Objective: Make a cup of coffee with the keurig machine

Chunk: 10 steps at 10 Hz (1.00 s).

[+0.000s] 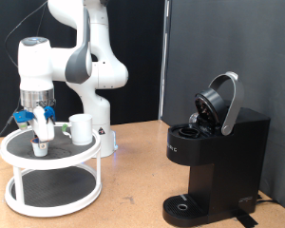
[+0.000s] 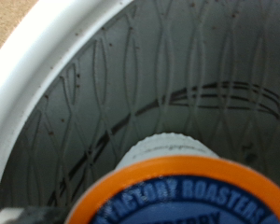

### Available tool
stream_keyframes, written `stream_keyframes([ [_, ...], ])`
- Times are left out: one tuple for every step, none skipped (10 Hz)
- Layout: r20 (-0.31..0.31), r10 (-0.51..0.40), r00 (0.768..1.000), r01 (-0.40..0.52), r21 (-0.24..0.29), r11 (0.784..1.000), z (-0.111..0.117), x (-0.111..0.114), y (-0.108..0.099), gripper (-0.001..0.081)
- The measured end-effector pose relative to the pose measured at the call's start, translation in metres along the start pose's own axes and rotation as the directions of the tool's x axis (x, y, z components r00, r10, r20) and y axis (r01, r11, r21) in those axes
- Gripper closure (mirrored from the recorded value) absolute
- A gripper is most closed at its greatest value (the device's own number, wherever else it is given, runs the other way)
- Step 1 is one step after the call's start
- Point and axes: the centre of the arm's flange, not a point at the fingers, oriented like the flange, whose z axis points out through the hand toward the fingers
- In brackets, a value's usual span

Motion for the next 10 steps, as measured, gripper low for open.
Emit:
stream_keyframes([
  [0.009, 0.005, 1.000, -0.005, -0.017, 1.000, -0.007, 0.002, -0.002, 0.0418],
  [0.022, 0.008, 1.000, -0.007, -0.033, 0.999, -0.015, 0.004, -0.004, 0.0418],
  [0.034, 0.006, 0.999, -0.004, -0.040, 0.999, -0.025, 0.007, -0.007, 0.0418],
  [0.043, 0.003, 0.999, -0.001, -0.036, 0.999, -0.034, 0.009, -0.009, 0.0418],
  [0.051, 0.004, 0.999, -0.002, -0.029, 1.000, -0.040, 0.012, -0.010, 0.0418],
  [0.050, 0.005, 0.999, -0.004, -0.031, 1.000, -0.039, 0.012, -0.009, 0.0418],
  [0.071, 0.019, 0.997, -0.017, -0.035, 0.999, -0.039, 0.010, -0.009, 0.0418],
  [0.118, 0.045, 0.992, -0.039, -0.050, 0.998, -0.043, 0.005, -0.010, 0.0418],
  [0.173, 0.065, 0.983, -0.054, -0.072, 0.996, -0.051, -0.003, -0.012, 0.0418],
  [0.230, 0.063, 0.971, -0.039, -0.109, 0.993, -0.061, -0.014, -0.013, 0.0418],
])
